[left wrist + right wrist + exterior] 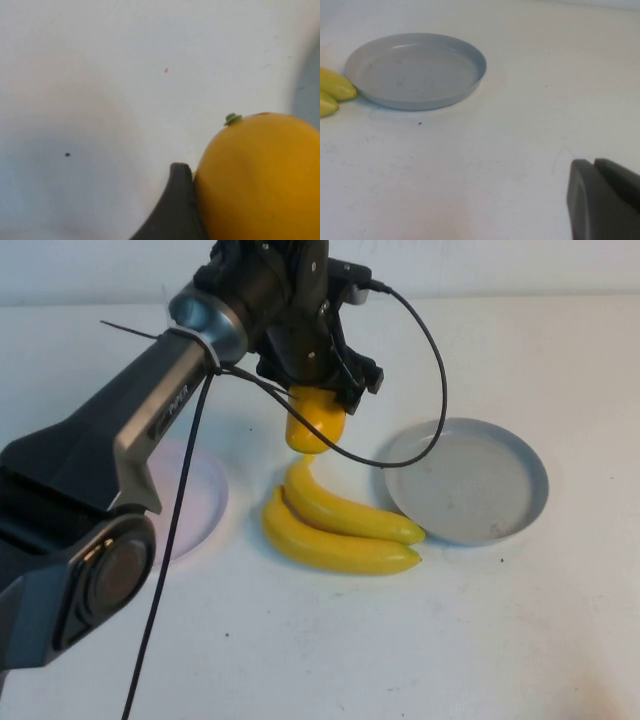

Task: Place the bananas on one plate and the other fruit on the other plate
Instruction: Put one type of fruit in the left plate

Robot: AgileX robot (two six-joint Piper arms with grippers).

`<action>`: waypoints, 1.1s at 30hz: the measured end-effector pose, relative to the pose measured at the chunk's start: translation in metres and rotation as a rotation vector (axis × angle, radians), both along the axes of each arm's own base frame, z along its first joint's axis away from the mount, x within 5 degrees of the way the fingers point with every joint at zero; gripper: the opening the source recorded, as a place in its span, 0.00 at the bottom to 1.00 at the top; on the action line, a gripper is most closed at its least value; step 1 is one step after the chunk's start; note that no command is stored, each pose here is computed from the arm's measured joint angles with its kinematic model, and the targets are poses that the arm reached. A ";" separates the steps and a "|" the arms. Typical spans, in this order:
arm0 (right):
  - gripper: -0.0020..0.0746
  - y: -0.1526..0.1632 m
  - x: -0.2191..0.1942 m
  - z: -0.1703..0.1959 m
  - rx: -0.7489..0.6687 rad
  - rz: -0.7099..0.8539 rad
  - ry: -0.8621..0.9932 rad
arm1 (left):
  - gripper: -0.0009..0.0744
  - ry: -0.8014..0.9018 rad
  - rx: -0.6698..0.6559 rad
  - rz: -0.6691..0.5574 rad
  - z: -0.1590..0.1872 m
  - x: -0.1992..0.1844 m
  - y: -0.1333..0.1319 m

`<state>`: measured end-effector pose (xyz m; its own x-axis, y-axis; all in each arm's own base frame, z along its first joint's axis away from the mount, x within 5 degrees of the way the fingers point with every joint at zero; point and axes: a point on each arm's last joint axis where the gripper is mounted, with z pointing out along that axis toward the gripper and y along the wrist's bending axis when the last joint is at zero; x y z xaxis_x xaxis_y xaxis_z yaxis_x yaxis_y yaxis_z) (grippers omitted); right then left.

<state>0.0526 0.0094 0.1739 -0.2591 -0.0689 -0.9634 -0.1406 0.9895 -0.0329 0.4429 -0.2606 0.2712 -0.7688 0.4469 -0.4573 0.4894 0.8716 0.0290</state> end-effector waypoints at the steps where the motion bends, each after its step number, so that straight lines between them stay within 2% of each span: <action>1: 0.00 0.000 0.000 0.000 0.000 0.000 0.000 | 0.75 -0.015 0.005 0.002 0.006 -0.001 0.002; 7: 0.00 0.000 0.000 0.000 0.000 0.000 0.000 | 0.75 -0.065 0.054 0.017 0.049 -0.026 0.026; 11: 0.00 0.000 0.000 0.000 0.000 0.000 0.000 | 0.75 -0.040 0.083 0.062 0.062 -0.041 0.059; 15: 0.00 0.000 0.000 0.000 0.000 0.000 0.000 | 0.75 0.032 0.127 0.158 0.048 -0.042 0.099; 19: 0.00 0.000 0.000 0.000 0.000 0.000 0.000 | 0.75 0.132 0.170 0.220 0.018 -0.041 0.125; 27: 0.00 0.000 0.000 0.000 0.000 0.000 0.000 | 0.75 0.222 0.208 0.243 -0.026 -0.042 0.141; 33: 0.00 0.000 0.000 0.000 0.000 0.000 0.000 | 0.78 0.234 0.205 0.223 -0.040 -0.037 0.145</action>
<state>0.0526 0.0094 0.1739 -0.2591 -0.0689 -0.9634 -0.1406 0.9895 -0.0329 0.4056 -0.1160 0.2314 -0.9304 0.3212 -0.1766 0.3026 0.9450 0.1241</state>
